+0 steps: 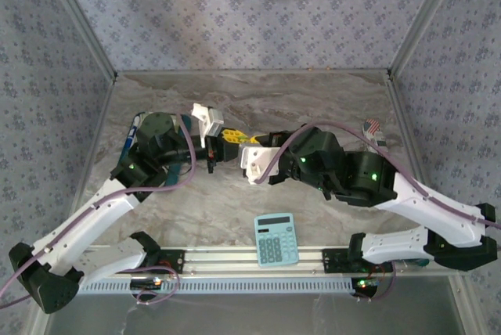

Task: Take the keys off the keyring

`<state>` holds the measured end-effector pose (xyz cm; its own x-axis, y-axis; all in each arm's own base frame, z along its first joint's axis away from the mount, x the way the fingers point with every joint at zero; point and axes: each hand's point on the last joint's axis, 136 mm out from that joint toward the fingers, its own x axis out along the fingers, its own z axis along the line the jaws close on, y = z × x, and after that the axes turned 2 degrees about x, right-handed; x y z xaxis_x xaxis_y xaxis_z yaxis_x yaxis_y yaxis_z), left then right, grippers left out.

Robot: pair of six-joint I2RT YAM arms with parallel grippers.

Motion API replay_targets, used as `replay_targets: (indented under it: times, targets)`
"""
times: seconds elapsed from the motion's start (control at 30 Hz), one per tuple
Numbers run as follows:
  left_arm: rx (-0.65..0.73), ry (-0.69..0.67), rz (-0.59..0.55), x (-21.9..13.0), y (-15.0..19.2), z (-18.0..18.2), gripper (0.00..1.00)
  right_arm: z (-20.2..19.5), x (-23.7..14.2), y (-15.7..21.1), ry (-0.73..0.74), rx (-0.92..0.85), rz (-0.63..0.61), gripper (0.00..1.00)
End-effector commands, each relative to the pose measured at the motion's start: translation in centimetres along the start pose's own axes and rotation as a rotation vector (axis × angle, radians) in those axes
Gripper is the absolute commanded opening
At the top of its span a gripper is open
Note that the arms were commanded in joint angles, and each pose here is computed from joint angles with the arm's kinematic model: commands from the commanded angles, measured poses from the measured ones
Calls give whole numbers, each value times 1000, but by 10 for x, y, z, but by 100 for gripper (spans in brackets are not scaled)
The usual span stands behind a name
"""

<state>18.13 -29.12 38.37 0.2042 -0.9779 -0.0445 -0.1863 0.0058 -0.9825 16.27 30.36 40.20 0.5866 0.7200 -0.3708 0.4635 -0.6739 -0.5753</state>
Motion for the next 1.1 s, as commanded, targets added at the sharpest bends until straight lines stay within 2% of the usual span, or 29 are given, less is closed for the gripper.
replay_targets:
  times: [0.0, 0.67, 1.07]
  targets:
    - [27, -236, -102, -13, -31, 43, 0, 78, -6, -22, -344, -117, -125, 0]
    - [56, -225, -121, -21, -37, 33, 0, 110, 19, -34, -471, -125, -129, 0]
    - [67, -227, -129, -25, -36, 30, 0, 125, 33, -47, -505, -92, -183, 0]
